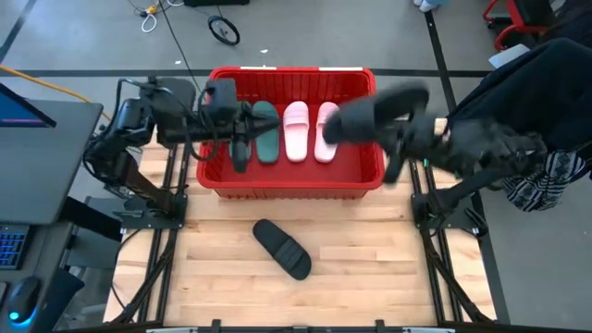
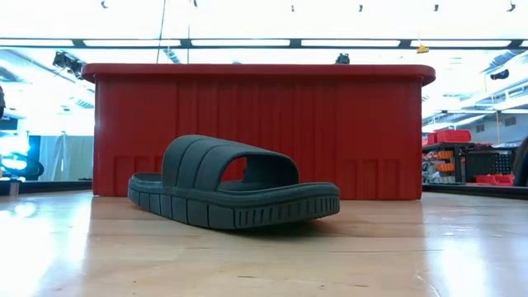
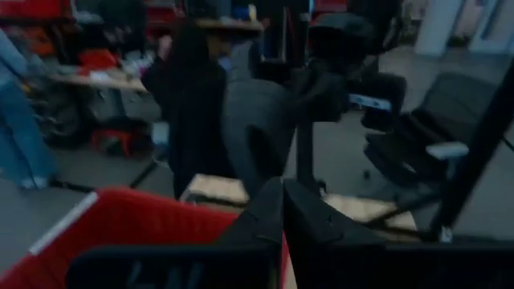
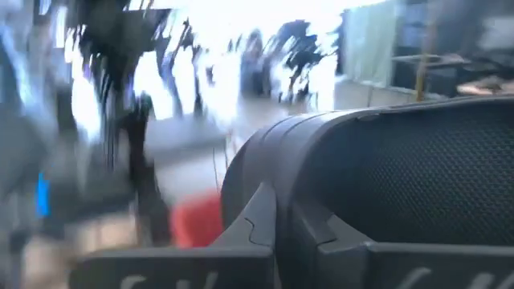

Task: Pick and place slides into bin
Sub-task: Put the right black slipper into the red bin

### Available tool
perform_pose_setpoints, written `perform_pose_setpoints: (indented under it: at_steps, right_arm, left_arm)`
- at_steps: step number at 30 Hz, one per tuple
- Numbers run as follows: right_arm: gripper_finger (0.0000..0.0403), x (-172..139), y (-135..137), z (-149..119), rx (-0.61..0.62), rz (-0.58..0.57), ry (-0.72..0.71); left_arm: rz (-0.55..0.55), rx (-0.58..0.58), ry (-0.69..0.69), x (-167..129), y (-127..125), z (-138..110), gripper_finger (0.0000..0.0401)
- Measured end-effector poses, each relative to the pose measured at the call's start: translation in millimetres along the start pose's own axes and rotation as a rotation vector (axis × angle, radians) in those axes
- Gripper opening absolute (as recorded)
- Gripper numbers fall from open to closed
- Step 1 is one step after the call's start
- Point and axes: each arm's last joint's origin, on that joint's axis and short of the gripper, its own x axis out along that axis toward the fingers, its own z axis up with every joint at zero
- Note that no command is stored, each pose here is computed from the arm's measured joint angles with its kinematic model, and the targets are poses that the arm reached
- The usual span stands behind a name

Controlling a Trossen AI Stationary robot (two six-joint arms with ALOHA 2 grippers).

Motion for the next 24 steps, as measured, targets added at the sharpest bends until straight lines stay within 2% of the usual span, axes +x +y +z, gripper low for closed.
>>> perform_pose_setpoints:
  at_steps: [4,6,9,14,17,19,22,24]
  right_arm:
    - [0.0010,34.6,-23.4,13.5,0.240,-0.024,-0.107]
    - [0.0012,58.7,-30.5,8.8,0.304,0.003,-0.078]
    - [0.0014,99.2,-36.3,-10.9,0.391,0.021,0.039]
    - [0.0010,157.4,-34.2,-49.6,0.444,-0.002,0.201]
    - [0.0010,182.8,-29.3,-73.1,0.451,-0.062,0.263]
    - [0.0010,194.0,-29.0,-86.5,0.479,-0.132,0.294]
    - [0.0010,203.1,-35.7,-96.9,0.582,-0.213,0.317]
    - [0.0011,207.0,-39.2,-104.8,0.580,-0.270,0.344]
  left_arm:
    - [0.030,0.025,-0.059,3.7,4.8,5.5,0.0032]
    - [0.042,0.020,-0.082,4.8,8.0,8.0,0.0034]
    - [0.060,0.017,-0.087,6.1,11.8,8.5,0.0035]
    - [0.068,0.018,-0.082,7.6,13.5,8.0,0.0025]
    - [0.067,0.019,-0.081,7.4,13.4,7.9,0.0015]
    - [0.063,0.020,-0.079,6.7,12.3,7.7,0.0010]
    - [0.060,0.024,-0.063,5.8,11.5,6.2,0.0007]
    - [0.055,0.027,-0.053,5.1,10.2,5.3,0.0009]
